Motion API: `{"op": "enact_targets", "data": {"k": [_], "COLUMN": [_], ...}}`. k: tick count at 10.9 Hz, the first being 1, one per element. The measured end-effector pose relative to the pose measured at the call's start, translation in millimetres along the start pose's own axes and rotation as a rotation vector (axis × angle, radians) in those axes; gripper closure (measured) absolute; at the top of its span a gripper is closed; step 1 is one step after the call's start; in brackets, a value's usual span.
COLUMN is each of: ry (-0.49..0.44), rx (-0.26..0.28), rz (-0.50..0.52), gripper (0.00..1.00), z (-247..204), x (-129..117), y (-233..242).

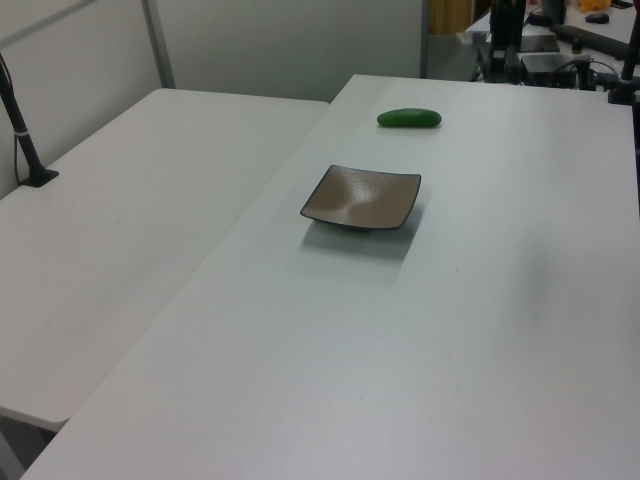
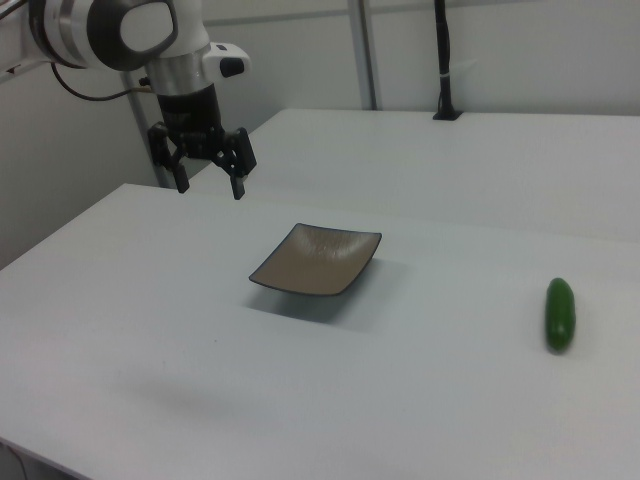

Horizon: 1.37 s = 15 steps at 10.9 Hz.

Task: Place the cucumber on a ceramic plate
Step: 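Move the open gripper toward the green cucumber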

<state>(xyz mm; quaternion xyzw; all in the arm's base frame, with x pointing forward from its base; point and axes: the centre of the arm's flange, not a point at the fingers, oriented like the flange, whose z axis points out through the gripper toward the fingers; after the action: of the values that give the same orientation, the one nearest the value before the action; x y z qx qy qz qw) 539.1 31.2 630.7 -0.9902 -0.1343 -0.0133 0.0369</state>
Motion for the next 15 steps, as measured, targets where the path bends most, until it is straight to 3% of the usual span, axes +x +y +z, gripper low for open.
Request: {"op": "enact_targets", "data": {"k": [9, 10, 13, 15], "ry": [-0.034, -0.046, -0.067, -0.075], "rx": [0.007, 0.010, 0.028, 0.026], "rz": [0.001, -0.022, -0.269, -0.307], "gripper": [0.00, 0.00, 0.00, 0.00], "z": [19.6, 21.5, 25.6, 30.5], "x": [5.4, 3.7, -8.3, -16.8], "y": [2.7, 6.4, 50.9, 89.6]}}
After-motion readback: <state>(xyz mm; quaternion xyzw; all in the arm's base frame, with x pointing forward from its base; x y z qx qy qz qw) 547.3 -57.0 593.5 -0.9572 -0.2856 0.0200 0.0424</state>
